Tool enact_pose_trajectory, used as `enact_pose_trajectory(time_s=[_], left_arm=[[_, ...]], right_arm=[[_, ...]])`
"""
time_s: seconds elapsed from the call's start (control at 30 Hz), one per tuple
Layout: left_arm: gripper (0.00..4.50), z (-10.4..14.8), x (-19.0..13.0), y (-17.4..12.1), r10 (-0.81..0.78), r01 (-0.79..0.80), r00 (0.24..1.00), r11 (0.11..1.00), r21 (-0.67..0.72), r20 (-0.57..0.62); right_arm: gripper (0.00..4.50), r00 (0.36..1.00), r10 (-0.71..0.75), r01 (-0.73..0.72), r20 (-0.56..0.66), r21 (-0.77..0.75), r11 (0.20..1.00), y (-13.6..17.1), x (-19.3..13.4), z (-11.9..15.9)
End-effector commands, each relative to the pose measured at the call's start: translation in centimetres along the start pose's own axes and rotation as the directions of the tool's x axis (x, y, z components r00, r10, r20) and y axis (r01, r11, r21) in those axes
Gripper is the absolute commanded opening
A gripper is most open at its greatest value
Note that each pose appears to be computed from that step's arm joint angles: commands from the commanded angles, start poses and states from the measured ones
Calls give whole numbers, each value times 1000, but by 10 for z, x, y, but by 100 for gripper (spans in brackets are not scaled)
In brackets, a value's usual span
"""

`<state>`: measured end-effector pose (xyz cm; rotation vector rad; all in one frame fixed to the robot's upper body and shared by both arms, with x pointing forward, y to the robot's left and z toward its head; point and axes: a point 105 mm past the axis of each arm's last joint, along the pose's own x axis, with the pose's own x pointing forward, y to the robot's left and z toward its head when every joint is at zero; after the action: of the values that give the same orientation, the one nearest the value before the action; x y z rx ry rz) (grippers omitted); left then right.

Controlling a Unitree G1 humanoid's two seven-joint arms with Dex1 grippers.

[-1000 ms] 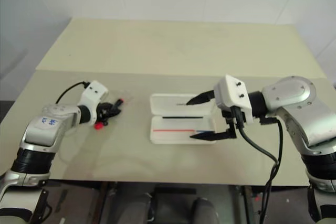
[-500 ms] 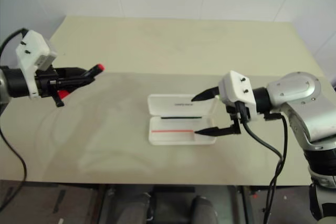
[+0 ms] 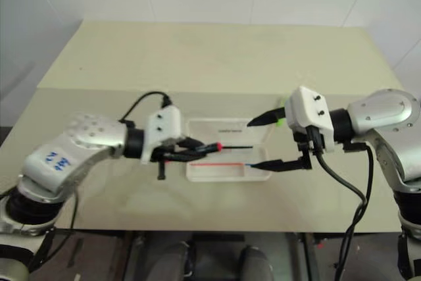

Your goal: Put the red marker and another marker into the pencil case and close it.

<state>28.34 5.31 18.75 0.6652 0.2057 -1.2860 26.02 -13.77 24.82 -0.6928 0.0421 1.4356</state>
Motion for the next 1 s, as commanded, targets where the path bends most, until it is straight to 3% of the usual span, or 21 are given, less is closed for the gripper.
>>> enact_pose_trajectory(time_s=[0.03,0.57,0.93,1.0], left_arm=[[60,11,13,7,9,-10,1000,998,62,20],[60,22,67,20,14,-16,1000,993,114,22],[422,27,73,19,10,-17,999,987,162,45],[448,32,72,15,1,-11,998,988,153,66]], right_arm=[[450,1000,-22,23,8,-52,998,1,-5,12],[450,999,-37,37,16,-26,999,4,-2,10],[450,999,-41,41,19,-9,999,7,-1,9],[450,999,-40,40,19,-8,999,7,-1,8]])
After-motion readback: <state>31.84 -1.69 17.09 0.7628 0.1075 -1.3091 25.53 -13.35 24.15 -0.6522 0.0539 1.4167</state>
